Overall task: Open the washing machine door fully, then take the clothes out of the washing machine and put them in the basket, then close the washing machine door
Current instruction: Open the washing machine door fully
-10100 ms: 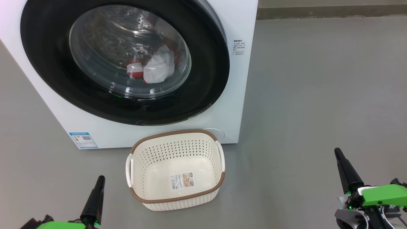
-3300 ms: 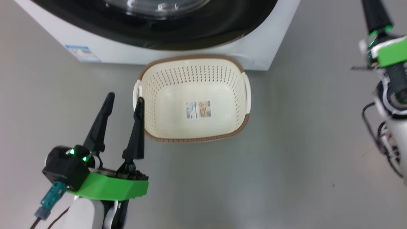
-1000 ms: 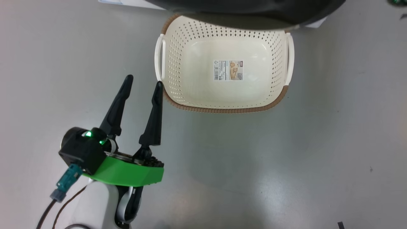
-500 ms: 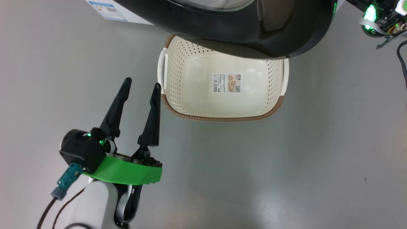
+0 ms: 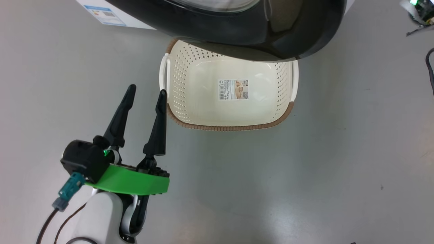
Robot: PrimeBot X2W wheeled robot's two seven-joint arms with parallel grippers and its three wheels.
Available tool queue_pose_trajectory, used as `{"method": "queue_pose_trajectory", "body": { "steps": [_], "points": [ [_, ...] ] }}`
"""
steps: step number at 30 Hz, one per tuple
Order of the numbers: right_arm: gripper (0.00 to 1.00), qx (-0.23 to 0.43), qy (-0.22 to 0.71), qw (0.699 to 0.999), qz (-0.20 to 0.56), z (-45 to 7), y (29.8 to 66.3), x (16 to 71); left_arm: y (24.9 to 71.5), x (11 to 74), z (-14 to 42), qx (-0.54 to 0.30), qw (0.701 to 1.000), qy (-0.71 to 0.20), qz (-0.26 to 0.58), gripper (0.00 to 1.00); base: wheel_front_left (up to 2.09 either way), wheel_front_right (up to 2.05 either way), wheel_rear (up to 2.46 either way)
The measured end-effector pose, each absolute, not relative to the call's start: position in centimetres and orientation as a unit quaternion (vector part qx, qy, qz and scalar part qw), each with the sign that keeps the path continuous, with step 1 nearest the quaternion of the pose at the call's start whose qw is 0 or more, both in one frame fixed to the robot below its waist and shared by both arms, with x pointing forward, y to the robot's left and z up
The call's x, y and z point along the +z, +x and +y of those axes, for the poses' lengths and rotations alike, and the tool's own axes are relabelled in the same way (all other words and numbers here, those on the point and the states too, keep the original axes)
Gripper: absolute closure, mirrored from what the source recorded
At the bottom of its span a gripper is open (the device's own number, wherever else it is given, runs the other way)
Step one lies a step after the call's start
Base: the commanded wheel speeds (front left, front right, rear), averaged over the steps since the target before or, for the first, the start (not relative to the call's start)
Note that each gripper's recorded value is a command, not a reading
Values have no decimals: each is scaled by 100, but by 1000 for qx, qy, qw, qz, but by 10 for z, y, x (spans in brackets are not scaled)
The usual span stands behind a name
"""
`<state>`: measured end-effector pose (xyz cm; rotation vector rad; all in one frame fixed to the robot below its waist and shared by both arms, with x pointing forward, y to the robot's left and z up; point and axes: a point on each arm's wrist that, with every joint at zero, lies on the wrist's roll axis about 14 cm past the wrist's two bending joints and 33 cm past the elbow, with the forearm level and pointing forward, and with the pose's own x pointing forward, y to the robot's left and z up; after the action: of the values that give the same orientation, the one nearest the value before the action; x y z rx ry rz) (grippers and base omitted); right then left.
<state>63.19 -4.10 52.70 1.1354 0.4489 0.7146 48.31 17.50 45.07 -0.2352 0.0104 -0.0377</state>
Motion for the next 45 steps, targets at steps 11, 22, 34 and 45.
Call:
{"method": "queue_pose_trajectory", "body": {
  "steps": [11, 22, 34, 45],
  "points": [
    [0, 206, 388, 898, 14, -111, 621, 531, 487, 454, 171, -21, 992, -125, 0, 0, 0, 0, 0],
    [0, 136, 236, 962, -25, -154, 586, 494, 485, 460, 166, -25, 991, -129, -5, 0, 0, 0, 0],
    [0, 84, 147, 982, -82, -164, 543, 500, 486, 461, 167, -21, 991, -132, -7, 0, 0, 0, 0],
    [0, 60, 140, 985, -81, -163, 511, 494, 488, 464, 167, -19, 991, -133, -13, 0, 0, 0, 0]
  ]
}}
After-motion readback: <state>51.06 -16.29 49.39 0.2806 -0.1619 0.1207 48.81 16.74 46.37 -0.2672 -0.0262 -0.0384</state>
